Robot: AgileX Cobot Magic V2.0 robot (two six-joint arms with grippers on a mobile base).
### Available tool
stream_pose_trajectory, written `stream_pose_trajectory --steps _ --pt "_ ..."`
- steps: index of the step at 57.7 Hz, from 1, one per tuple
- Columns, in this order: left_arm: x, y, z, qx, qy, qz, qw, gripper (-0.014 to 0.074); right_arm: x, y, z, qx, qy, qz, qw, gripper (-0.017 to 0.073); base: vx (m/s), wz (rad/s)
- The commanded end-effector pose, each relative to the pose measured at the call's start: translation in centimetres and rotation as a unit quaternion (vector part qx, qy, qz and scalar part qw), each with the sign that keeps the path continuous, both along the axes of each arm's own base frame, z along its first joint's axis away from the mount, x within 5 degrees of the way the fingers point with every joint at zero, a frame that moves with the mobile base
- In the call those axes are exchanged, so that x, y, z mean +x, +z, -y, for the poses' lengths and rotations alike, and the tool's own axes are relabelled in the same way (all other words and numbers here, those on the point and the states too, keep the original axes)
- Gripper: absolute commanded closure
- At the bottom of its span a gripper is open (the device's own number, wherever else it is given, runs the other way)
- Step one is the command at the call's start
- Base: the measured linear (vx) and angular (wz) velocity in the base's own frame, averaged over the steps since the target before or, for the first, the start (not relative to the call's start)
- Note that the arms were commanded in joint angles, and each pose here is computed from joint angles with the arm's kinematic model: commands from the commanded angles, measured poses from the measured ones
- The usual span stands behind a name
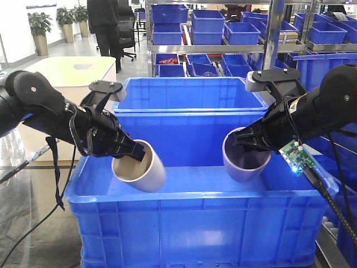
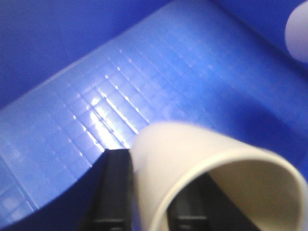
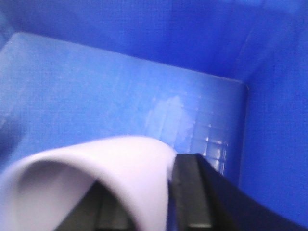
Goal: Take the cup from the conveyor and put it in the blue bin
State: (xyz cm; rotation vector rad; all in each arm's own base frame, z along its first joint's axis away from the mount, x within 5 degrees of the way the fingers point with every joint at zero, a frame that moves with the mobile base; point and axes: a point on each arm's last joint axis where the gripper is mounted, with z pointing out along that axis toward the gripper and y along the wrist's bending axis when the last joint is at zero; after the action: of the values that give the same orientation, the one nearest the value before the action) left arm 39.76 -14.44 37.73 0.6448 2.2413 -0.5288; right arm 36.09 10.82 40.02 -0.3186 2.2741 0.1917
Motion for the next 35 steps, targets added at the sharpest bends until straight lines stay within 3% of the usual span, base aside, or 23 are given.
stream_pose_trajectory --steps 1,8,14,19,25,28,35 --pt "-1.2 4.1 0.0 -0.045 0.011 0.069 0.997 0.0158 -1.0 3.7 0.3 0.022 0.000 0.087 0.996 0.0143 0.00 0.00" --pt "-1.5 4.2 -0.1 -0.043 0.006 0.062 0.997 0.0103 -1.3 3.9 0.4 0.021 0.001 0.083 0.996 0.0039 0.00 0.00" --pt "-2.8 5.1 -0.4 -0.036 -0.005 0.056 0.998 0.0152 -2.3 4.6 0.7 0.020 0.001 0.083 0.996 0.0041 0.00 0.00" --pt "-4.6 6.7 -1.0 -0.022 -0.003 0.059 0.998 0.0323 -3.7 5.7 1.2 0.019 -0.001 0.085 0.996 0.0148 0.00 0.00" --pt "-7.0 9.0 -2.3 0.001 0.015 0.084 0.996 0.0607 -6.2 7.4 2.1 0.011 -0.006 0.088 0.996 0.0405 0.00 0.00" --pt "-8.4 10.0 -2.9 0.010 0.021 0.105 0.994 0.0604 -7.9 8.3 2.6 0.006 -0.005 0.088 0.996 0.0579 0.00 0.00" --pt "-11.9 11.1 -4.1 0.004 0.034 0.139 0.990 0.0599 -11.5 10.2 3.7 0.010 -0.007 0.095 0.995 0.0574 0.00 0.00"
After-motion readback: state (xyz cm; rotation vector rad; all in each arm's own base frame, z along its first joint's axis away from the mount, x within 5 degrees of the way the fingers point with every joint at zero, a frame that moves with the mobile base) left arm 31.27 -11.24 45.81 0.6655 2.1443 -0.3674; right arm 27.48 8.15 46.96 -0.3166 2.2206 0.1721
